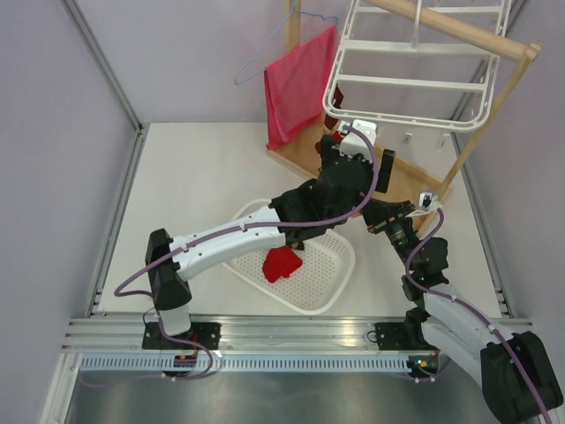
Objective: Remove the socks clipped to the hanger
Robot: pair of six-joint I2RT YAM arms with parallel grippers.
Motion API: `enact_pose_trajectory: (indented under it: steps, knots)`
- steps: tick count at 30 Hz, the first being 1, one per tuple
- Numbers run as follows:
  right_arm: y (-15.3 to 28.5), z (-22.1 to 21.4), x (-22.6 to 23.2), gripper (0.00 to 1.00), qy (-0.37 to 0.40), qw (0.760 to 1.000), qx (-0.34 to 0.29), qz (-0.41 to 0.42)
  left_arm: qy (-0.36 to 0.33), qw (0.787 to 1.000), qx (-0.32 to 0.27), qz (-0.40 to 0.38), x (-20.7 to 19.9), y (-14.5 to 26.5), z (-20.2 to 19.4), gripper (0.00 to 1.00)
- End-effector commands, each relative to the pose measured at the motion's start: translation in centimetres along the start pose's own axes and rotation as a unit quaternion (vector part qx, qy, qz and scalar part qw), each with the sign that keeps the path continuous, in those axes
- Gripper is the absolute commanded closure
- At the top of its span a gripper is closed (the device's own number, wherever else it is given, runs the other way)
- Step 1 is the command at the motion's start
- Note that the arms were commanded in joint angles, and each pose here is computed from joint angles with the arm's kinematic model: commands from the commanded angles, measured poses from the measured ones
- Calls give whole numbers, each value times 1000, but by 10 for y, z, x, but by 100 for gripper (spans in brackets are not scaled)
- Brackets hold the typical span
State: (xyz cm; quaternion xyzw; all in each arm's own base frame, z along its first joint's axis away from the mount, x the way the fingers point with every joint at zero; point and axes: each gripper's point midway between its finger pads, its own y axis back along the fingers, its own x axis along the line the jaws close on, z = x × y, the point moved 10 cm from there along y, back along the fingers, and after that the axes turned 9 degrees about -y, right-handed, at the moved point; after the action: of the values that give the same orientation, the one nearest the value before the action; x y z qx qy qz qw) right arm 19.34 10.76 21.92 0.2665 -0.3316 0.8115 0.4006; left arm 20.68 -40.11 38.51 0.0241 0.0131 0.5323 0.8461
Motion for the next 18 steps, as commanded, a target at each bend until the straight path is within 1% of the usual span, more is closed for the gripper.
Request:
enact_pose_trajectory:
  steps: [1, 3, 5, 6, 8, 9, 10, 15, 17, 18]
  knots:
    - [-8, 2, 2, 99, 24, 1000, 4, -5, -49, 998, -12, 33, -2, -5, 14, 0]
    - [-10, 0, 1, 99, 24, 1000, 8, -6, -60, 997, -10, 38, -7, -11, 10, 0]
    - [-11, -1, 0, 99, 25, 1000, 11, -9, -65, 997, -15, 45, -9, -16, 15, 0]
    - [-12, -1, 1, 99, 26, 1000, 10, -5, -73, 996, -11, 54, -13, -20, 9, 0]
    - [-13, -3, 0, 99, 28, 999, 15, -6, -79, 995, -16, 67, -13, -24, 15, 0]
    - [-13, -3, 0, 99, 28, 999, 17, -4, -84, 993, -11, 80, -16, -29, 8, 0]
    - [-13, -4, 0, 99, 29, 999, 18, -4, -95, 991, -16, 88, -14, -31, 14, 0]
    - [-14, -2, 4, 99, 32, 999, 20, 9, -117, 986, -21, 120, -17, -43, 14, 0]
    - [-13, -1, 5, 99, 35, 999, 18, 12, -118, 985, -23, 127, -16, -47, 13, 2]
    - [-13, -2, 5, 99, 36, 999, 19, 13, -117, 984, -23, 130, -14, -49, 13, 4]
